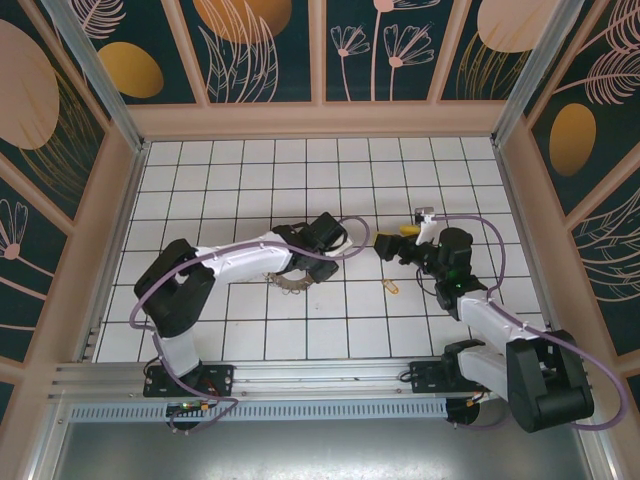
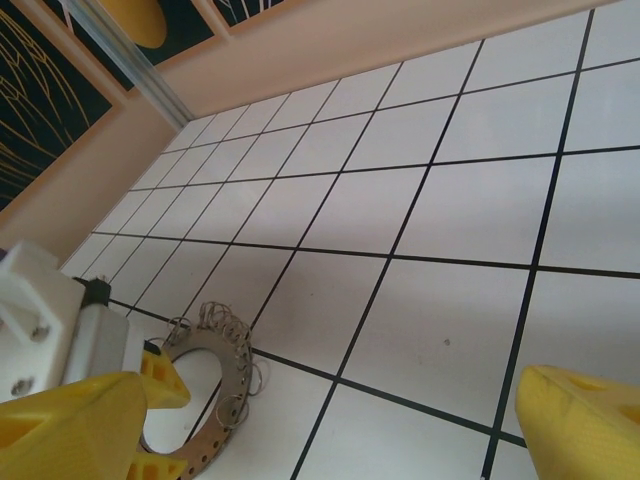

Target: Put the keys on the keyring

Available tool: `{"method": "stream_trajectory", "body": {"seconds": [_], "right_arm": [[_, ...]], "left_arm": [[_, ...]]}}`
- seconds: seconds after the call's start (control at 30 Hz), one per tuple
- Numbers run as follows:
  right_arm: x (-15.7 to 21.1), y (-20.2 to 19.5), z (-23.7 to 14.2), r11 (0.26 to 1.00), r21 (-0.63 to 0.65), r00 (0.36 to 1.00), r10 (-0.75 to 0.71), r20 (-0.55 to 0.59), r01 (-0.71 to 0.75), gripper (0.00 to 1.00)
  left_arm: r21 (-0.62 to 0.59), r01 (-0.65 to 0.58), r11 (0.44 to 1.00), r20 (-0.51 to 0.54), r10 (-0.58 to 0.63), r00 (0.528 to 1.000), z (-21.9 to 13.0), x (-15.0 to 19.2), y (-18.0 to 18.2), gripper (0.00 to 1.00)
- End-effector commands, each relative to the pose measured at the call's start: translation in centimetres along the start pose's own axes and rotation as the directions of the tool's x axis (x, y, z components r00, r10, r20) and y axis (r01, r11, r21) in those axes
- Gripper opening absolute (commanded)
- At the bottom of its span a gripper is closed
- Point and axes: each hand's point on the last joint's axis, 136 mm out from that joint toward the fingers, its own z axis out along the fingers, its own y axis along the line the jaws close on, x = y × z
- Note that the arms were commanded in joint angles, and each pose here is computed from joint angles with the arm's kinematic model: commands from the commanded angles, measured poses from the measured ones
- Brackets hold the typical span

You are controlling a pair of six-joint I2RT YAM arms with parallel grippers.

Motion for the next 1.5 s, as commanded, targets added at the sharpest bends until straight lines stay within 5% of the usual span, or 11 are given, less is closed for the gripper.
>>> {"method": "stream_trajectory", "body": {"seconds": [0.0, 0.47, 0.7, 0.97, 1.13, 1.47], "right_arm": [[-0.4, 0.2, -0.2, 1.000, -0.022, 1.000, 0.005, 0.026, -0.004, 0.95], [-0.5, 0.1, -0.2, 1.000, -0.023, 0.999, 0.012, 0.030, -0.011, 0.95], [-0.4, 0.0, -0.3, 1.000, -0.020, 0.999, 0.014, 0.030, -0.013, 0.95], [-0.4, 0.0, -0.3, 1.000, -0.020, 0.999, 0.015, 0.029, -0.014, 0.95], [-0.5, 0.0, -0.4, 1.000, -0.023, 0.999, 0.013, 0.031, -0.013, 0.95], [-0.5, 0.0, -0.5, 1.000, -0.022, 0.999, 0.012, 0.036, -0.011, 0.95]], "left_arm": [[-0.023, -0.122, 0.992, -0.066, 0.120, 0.991, 0.9, 0.5, 0.1, 0.41], [-0.060, -0.183, 0.981, -0.160, 0.172, 0.972, 3.4, 1.9, 0.7, 0.38], [-0.196, -0.204, 0.959, -0.208, 0.163, 0.964, 4.6, 2.4, 3.0, 0.27], [-0.250, -0.192, 0.949, -0.196, 0.145, 0.970, 4.7, 2.0, 3.8, 0.16], [-0.289, -0.168, 0.942, -0.194, 0.115, 0.974, 4.5, 1.6, 4.6, 0.00], [-0.184, -0.028, 0.983, -0.060, 0.017, 0.998, 1.5, -2.1, 4.1, 0.00]]}}
